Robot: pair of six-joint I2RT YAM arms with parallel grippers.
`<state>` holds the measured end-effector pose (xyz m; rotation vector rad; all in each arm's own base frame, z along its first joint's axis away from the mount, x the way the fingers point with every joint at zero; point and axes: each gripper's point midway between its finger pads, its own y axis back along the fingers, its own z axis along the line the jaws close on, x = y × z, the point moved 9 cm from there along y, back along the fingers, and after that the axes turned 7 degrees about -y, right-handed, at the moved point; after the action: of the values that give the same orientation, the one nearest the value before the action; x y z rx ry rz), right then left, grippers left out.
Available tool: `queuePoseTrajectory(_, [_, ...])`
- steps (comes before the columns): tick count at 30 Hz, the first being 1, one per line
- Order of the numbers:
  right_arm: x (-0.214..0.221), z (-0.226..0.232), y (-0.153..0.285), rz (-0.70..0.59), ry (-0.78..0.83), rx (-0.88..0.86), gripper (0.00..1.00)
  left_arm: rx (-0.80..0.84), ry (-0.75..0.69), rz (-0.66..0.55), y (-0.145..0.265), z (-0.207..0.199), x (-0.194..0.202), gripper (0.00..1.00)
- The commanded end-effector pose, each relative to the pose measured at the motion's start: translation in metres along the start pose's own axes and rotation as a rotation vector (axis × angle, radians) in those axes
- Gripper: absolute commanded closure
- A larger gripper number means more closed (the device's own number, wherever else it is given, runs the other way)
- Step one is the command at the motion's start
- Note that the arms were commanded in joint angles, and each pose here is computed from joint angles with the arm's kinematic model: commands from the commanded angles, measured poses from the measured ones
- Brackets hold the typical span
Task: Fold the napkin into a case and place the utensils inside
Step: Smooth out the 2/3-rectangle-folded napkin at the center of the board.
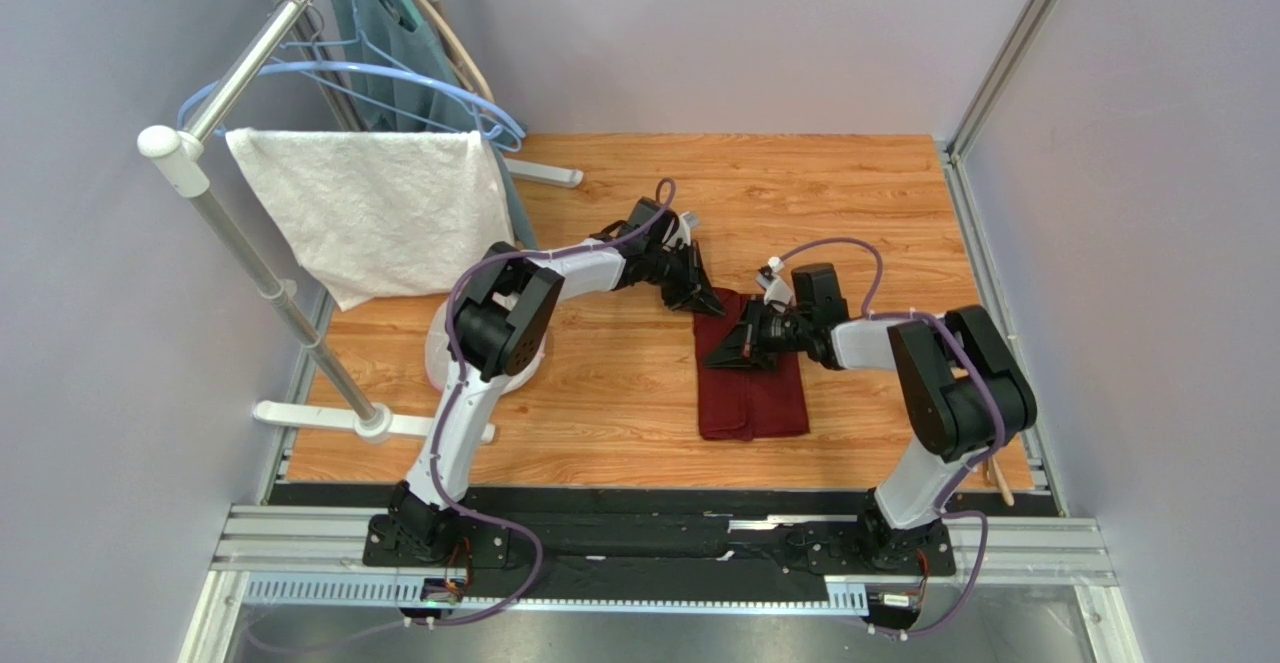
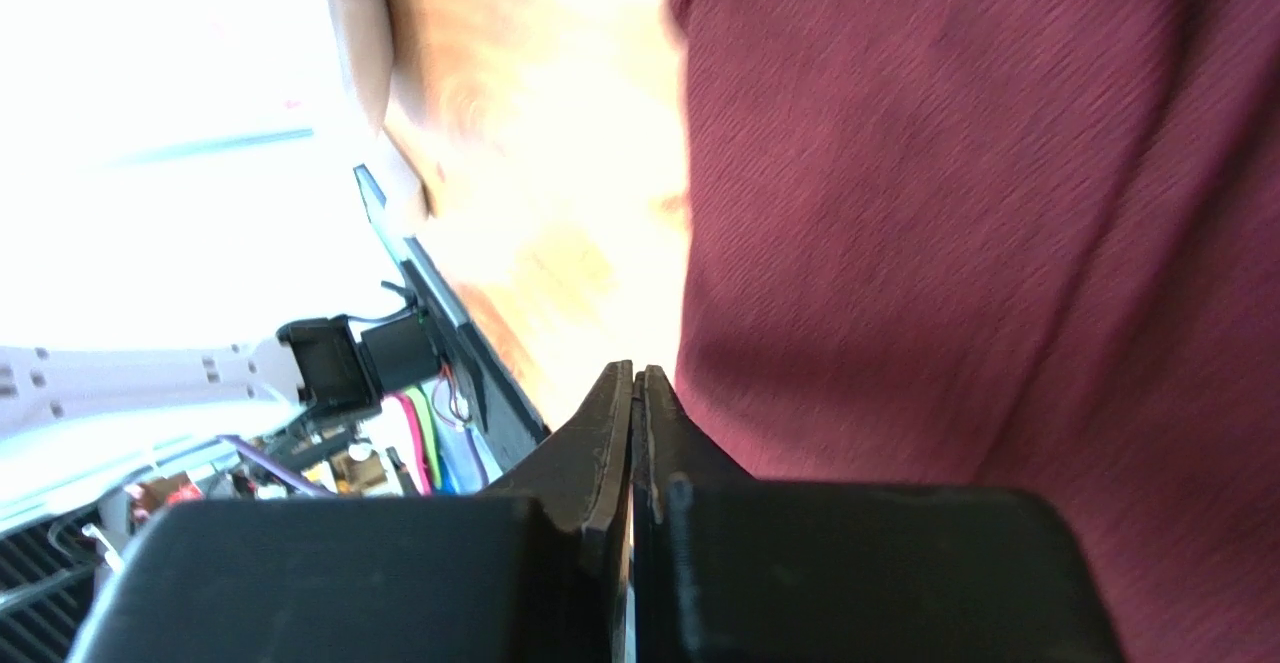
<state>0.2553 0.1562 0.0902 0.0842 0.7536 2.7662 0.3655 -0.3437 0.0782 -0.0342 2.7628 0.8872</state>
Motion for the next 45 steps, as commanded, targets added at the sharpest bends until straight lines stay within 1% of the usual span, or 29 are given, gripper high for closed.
queuePoseTrajectory(1, [0.024,-0.008,0.002,0.017,0.010,0.000,1.00,-0.032,-0.023,-0.023,-0.001,0.002,-0.005,1.00])
queuePoseTrajectory(4, [0.039,-0.024,-0.004,0.041,-0.035,-0.007,1.00,-0.035,-0.017,-0.027,0.000,0.002,-0.005,1.00])
queuePoseTrajectory(8, [0.053,-0.035,-0.010,0.081,-0.051,0.005,1.00,-0.031,-0.021,-0.025,0.000,0.001,-0.006,1.00])
queuePoseTrajectory(12, [0.060,-0.021,0.007,0.060,-0.007,0.013,1.00,-0.033,-0.021,-0.024,0.000,0.002,-0.005,1.00])
queuePoseTrajectory(16, [0.072,-0.016,0.025,0.021,0.036,0.063,1.00,-0.032,-0.023,-0.023,-0.001,0.001,-0.005,1.00])
queuePoseTrajectory(21, [0.091,-0.039,0.032,0.006,-0.010,0.148,1.00,-0.036,-0.033,-0.020,-0.001,0.002,-0.005,1.00])
queuePoseTrajectory(24, [0.093,-0.049,0.032,-0.015,-0.039,0.212,1.00,-0.042,-0.053,-0.007,0.001,0.001,-0.007,1.00])
queuePoseTrajectory(26, [0.093,-0.050,0.032,-0.030,-0.042,0.222,1.00,-0.005,-0.077,0.005,0.004,-0.008,-0.009,1.00])
queuePoseTrajectory(28, [0.089,-0.045,0.034,-0.041,-0.024,0.231,1.00,0.031,-0.112,-0.011,0.014,-0.022,-0.013,1.00])
queuePoseTrajectory(30, [0.090,-0.038,0.040,-0.045,-0.016,0.234,1.00,0.080,-0.162,-0.024,0.026,-0.041,-0.016,0.97])
queuePoseTrajectory(32, [0.084,-0.026,0.044,-0.066,0.017,0.218,1.00,0.102,-0.182,-0.031,0.033,-0.050,-0.017,0.92])
queuePoseTrajectory(35, [0.081,-0.013,0.050,-0.087,0.044,0.218,1.00,0.115,-0.201,-0.052,0.040,-0.060,-0.022,0.89])
queuePoseTrajectory(37, [0.080,-0.008,0.054,-0.096,0.052,0.216,1.00,0.116,-0.195,-0.051,0.036,-0.059,-0.025,0.89])
queuePoseTrajectory(40, [0.080,-0.004,0.056,-0.104,0.061,0.214,1.00,0.130,-0.148,-0.025,0.023,-0.049,-0.026,0.92])
queuePoseTrajectory(45, [0.087,-0.015,0.056,-0.091,0.037,0.236,1.00,0.104,-0.104,-0.027,0.002,-0.027,-0.029,0.93])
